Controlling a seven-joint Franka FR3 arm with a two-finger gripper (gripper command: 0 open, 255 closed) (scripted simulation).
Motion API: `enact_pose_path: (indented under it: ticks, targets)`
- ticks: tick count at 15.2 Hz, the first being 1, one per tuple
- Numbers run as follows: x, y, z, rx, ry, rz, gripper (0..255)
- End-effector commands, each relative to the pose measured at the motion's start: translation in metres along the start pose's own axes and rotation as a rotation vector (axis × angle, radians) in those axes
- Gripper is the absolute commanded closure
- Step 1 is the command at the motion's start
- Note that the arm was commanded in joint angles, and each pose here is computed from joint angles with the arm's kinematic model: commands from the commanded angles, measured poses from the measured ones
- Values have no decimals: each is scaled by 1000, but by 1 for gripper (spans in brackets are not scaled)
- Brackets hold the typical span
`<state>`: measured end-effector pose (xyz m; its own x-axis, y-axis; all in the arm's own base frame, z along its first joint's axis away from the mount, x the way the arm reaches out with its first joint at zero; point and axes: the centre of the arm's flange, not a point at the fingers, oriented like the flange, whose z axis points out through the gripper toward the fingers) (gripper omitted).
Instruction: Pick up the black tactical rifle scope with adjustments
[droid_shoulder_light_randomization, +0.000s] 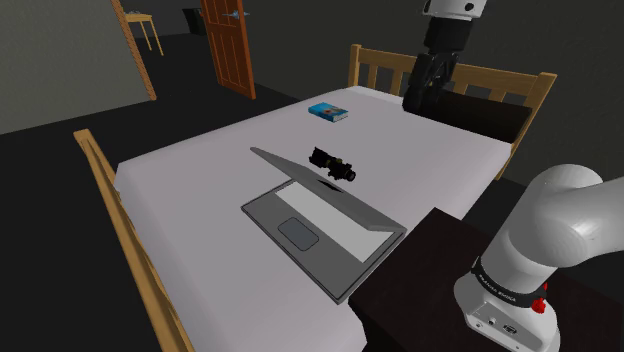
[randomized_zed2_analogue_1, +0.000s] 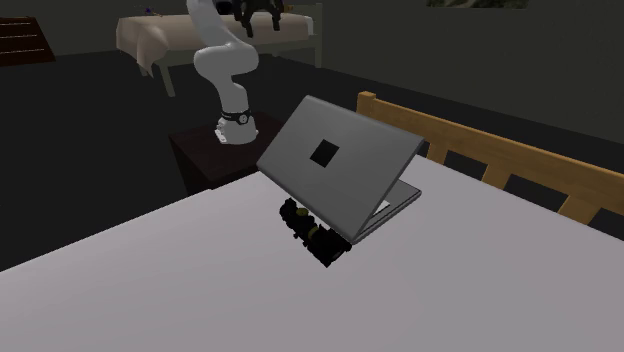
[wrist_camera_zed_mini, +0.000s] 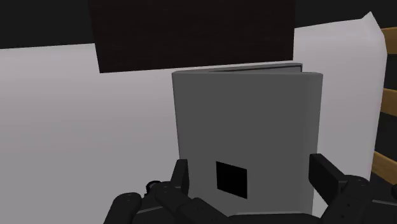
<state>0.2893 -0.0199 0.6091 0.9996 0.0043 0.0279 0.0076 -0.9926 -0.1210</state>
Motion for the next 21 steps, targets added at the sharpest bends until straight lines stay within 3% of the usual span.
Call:
enact_pose_path:
  ticks: [1, 21]
  targets:
    - [0, 0, 0, 0, 0, 0, 0]
    - [185, 82, 173, -45, -41, -27, 0]
